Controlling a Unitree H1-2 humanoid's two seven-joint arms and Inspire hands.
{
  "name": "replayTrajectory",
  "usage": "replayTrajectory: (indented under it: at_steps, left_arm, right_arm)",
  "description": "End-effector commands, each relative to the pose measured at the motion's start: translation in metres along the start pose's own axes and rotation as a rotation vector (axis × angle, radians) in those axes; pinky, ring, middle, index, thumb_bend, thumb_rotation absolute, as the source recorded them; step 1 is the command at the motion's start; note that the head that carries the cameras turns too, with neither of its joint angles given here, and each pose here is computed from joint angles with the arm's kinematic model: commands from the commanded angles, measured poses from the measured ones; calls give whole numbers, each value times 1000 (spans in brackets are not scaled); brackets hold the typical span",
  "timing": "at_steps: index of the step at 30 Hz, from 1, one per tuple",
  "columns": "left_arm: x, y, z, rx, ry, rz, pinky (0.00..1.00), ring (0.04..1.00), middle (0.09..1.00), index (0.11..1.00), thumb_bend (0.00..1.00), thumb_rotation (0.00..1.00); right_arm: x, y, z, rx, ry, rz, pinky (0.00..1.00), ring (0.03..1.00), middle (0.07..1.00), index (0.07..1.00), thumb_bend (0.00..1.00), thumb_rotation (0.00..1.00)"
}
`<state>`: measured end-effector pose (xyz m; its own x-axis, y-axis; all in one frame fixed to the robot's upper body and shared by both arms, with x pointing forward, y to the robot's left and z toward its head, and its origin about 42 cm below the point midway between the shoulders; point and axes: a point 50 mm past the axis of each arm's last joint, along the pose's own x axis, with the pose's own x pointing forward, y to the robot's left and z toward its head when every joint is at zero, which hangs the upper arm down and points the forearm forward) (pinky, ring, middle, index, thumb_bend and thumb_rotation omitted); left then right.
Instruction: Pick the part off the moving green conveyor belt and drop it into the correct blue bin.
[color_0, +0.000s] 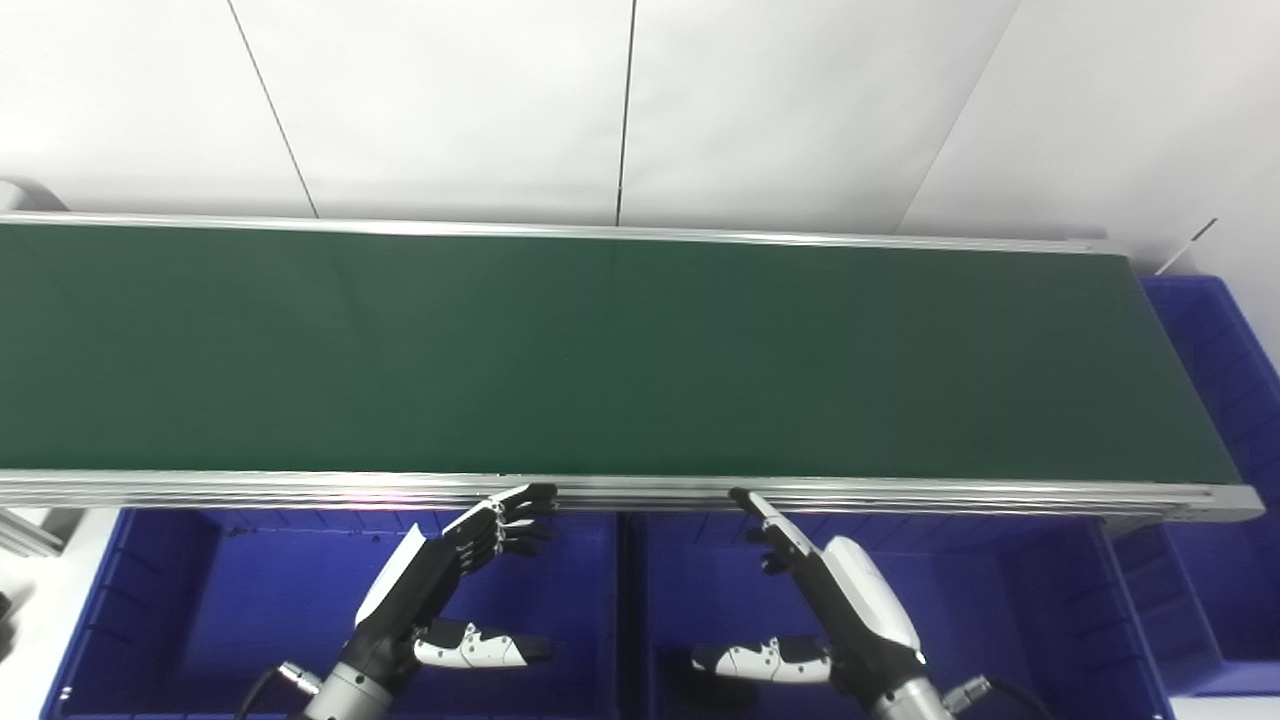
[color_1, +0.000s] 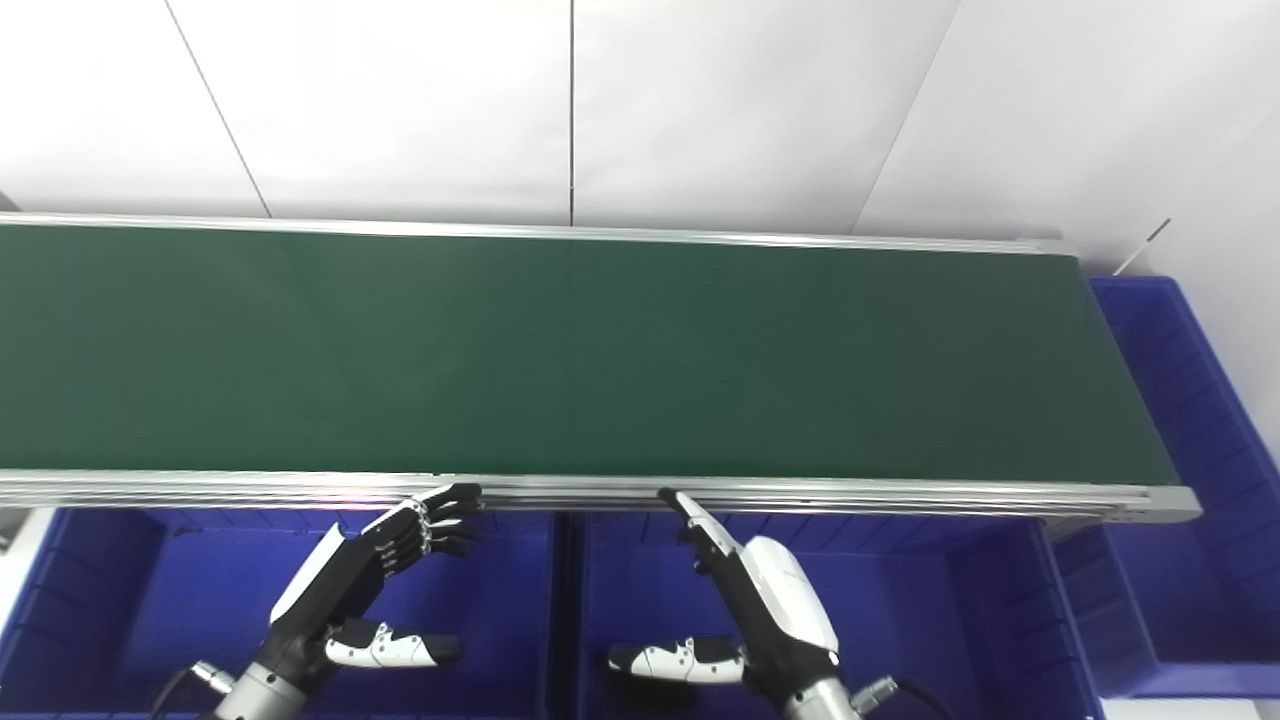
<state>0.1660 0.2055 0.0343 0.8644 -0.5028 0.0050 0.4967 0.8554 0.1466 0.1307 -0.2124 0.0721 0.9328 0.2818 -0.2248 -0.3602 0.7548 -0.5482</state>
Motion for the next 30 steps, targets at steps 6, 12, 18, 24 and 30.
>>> replayTrajectory:
  at_steps: [6,12,18,24,30]
  left_arm:
    - [-1,4,8,8,-49,5,705,757,826,843,834,354]
    - [0,1,5,-12,-47,16,710,760,840,853,829,344]
    - [1,-3,3,-5,-36,21,713,761,859,875,822,346]
    - [2,-6,1,-11,-30,19,721,778,860,877,828,350]
    - [4,-6,-3,-16,-21,17,729,789,858,876,833,346]
  right_arm:
    - [-5,5,8,73,-133,-67,732,866,950,989,814,526]
    - [-7,8,1,109,-154,-97,732,864,941,981,824,537]
    - [-7,10,-6,125,-138,-111,724,850,926,979,811,542]
    - [-7,10,-11,144,-130,-115,722,846,909,971,805,555]
    - [-5,11,-16,175,-141,-115,733,850,907,965,786,523]
